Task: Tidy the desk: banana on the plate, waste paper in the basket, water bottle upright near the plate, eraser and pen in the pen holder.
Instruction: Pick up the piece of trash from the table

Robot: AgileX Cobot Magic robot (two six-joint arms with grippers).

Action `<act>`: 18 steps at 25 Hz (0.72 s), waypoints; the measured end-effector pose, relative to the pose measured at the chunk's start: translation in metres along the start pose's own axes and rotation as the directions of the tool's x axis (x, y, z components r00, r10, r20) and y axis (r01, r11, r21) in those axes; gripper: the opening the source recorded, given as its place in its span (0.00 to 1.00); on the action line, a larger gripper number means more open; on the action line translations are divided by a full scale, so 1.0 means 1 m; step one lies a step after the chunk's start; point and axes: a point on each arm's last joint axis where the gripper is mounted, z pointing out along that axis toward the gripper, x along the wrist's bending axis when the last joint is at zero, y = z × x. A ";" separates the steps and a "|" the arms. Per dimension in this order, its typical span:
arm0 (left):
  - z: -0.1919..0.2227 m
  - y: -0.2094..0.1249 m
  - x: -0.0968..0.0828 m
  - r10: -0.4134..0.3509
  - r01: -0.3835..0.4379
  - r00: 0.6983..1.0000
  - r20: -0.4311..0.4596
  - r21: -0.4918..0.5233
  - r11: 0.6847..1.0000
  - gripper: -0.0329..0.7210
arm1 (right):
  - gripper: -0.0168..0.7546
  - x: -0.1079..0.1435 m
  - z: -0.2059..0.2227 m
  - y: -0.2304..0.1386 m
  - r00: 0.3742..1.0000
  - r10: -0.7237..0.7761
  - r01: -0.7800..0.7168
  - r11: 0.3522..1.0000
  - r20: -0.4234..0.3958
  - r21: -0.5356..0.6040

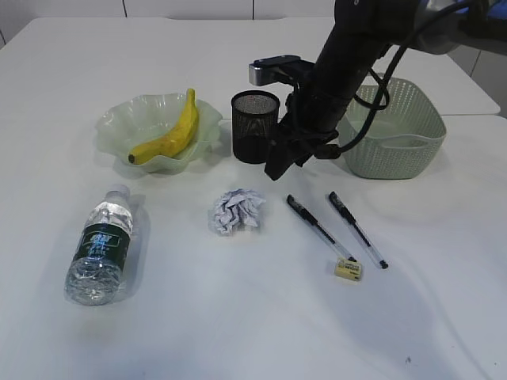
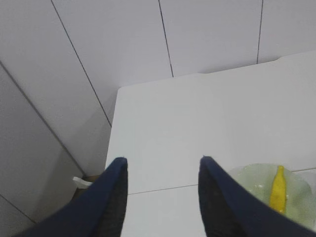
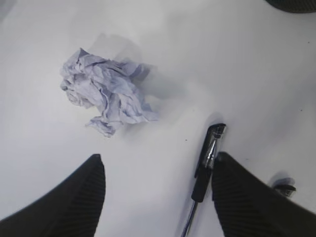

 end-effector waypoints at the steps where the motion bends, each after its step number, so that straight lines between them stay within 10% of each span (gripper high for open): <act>1: 0.000 0.000 -0.001 -0.002 0.002 1.000 0.007 -0.001 1.000 0.48 | 0.67 0.000 0.001 0.000 1.000 0.008 -0.008 1.000 -0.008 -0.002; 18: 0.000 0.000 -0.004 -0.015 0.015 0.999 0.048 -0.003 1.000 0.48 | 0.67 0.014 0.011 0.013 0.992 -0.083 0.072 0.991 -0.094 -0.113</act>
